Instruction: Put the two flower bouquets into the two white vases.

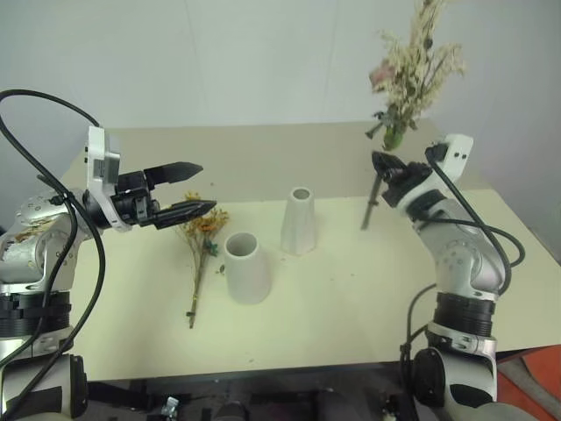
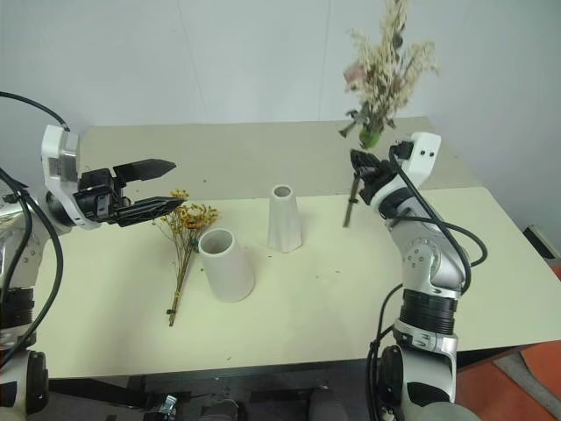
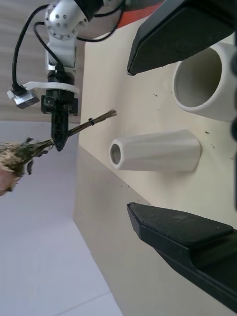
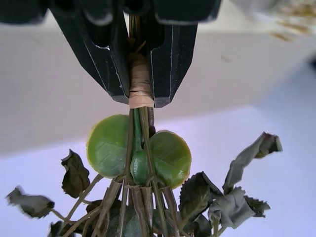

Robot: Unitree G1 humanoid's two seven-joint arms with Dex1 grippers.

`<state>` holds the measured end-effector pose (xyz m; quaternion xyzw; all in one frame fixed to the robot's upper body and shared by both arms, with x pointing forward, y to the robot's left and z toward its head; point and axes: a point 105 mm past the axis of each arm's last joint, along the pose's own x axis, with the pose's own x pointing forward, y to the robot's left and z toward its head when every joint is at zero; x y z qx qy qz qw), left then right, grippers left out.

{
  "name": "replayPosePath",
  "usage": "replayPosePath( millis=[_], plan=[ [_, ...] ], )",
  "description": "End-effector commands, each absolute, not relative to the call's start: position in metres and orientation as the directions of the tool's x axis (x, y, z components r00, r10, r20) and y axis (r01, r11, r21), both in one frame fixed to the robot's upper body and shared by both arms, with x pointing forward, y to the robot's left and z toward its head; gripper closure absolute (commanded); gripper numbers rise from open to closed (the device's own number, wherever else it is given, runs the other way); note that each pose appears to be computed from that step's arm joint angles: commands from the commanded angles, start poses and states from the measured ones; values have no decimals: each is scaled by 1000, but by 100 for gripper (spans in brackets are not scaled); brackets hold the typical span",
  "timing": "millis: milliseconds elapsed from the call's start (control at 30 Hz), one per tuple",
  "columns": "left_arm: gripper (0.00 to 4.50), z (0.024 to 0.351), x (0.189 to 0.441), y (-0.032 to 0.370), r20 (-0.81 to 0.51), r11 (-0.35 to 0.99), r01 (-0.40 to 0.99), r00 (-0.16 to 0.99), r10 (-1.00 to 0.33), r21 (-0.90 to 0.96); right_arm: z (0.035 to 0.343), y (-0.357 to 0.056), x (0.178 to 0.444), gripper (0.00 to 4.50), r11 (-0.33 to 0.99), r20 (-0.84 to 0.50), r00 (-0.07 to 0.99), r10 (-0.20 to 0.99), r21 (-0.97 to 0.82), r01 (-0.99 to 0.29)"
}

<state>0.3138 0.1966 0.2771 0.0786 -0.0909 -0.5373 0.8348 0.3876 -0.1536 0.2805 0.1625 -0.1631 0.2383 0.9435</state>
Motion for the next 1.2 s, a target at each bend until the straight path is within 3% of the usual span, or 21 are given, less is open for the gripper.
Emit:
replayPosePath(
  millis=[33, 200, 533, 1200],
  plan=[
    [0, 289, 308, 201, 75, 427, 867, 422, -903, 259, 329, -137, 368, 425, 784, 581, 683, 443, 118, -609],
    [0, 283, 310, 203, 63, 456, 853, 456, -888, 255, 348, -104, 363, 425, 749, 645, 565, 514, -17, -663],
    [0, 282, 309, 204, 61, 470, 843, 472, -880, 259, 346, -66, 369, 425, 716, 660, 493, 567, -99, -691],
    [0, 282, 305, 206, 54, 479, 835, 484, -874, 269, 289, -40, 378, 425, 708, 579, 520, 628, -148, -690]
  ],
)
